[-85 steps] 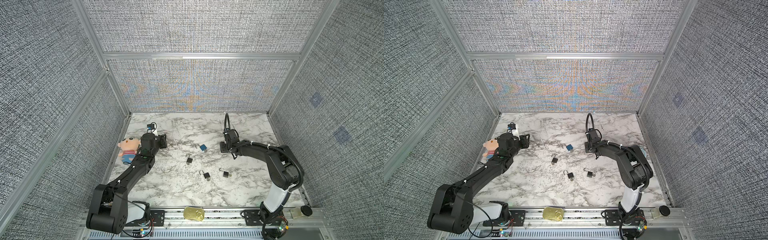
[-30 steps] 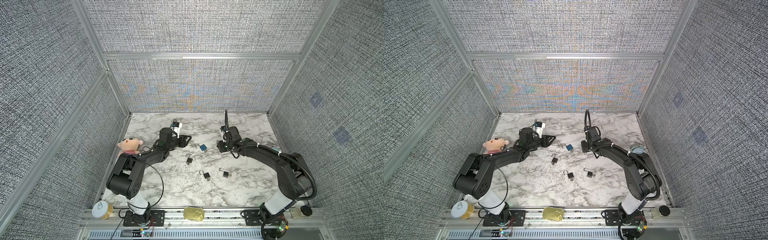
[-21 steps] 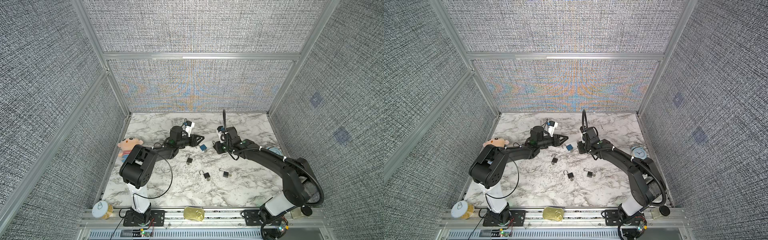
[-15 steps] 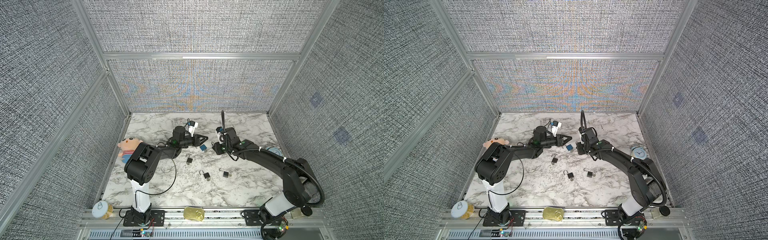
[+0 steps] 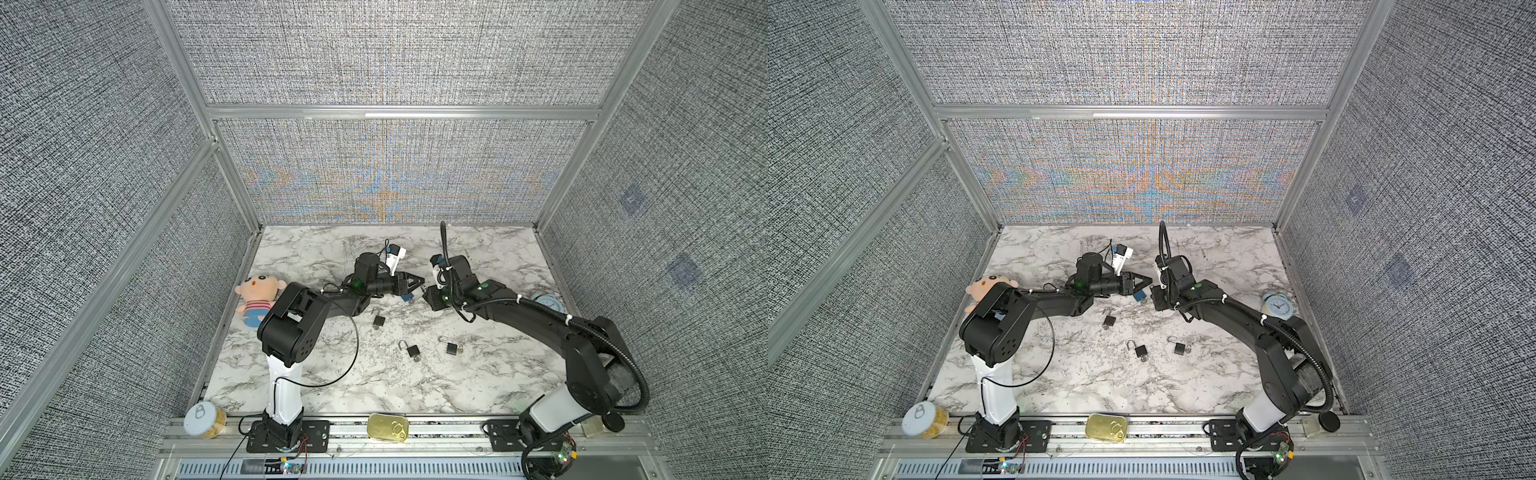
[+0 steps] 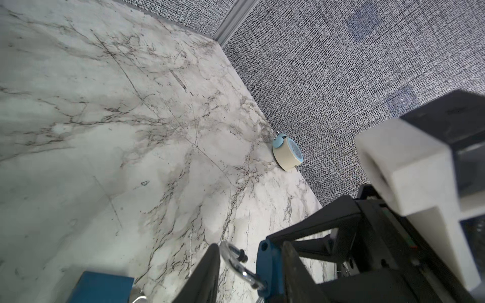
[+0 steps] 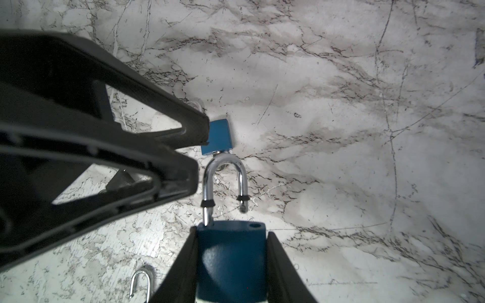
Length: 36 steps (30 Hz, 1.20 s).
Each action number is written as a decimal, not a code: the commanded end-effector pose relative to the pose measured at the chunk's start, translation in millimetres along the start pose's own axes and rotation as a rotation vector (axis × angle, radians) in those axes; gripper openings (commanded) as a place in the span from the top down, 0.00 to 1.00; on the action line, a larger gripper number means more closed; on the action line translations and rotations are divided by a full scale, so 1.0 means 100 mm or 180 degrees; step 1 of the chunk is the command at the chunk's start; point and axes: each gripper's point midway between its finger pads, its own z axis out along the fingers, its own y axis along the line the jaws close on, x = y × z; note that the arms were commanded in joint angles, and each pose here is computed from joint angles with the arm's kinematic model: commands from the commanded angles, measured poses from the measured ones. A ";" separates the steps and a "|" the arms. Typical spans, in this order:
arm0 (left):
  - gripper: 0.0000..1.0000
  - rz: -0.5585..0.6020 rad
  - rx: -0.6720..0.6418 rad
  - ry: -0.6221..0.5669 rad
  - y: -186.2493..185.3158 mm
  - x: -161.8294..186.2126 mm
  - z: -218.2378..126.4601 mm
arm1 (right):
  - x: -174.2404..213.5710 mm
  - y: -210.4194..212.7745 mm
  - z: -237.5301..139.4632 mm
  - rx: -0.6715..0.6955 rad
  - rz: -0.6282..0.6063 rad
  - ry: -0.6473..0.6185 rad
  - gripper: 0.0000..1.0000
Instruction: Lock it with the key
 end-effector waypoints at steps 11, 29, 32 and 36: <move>0.58 0.0012 -0.0097 0.0160 0.11 0.13 0.09 | -0.13 0.06 -0.05 -0.0025 -0.0007 -0.0127 0.66; 0.68 0.0051 0.0002 0.0173 0.02 0.10 0.16 | -0.15 0.11 -0.06 -0.0030 -0.0053 -0.0144 0.66; 0.75 0.0037 0.0006 0.0185 0.03 0.11 0.17 | -0.15 0.12 -0.06 -0.0036 -0.0057 -0.0150 0.66; 0.94 0.0024 0.0054 0.0195 0.02 0.12 0.19 | -0.16 0.14 -0.06 -0.0057 -0.0059 -0.0160 0.66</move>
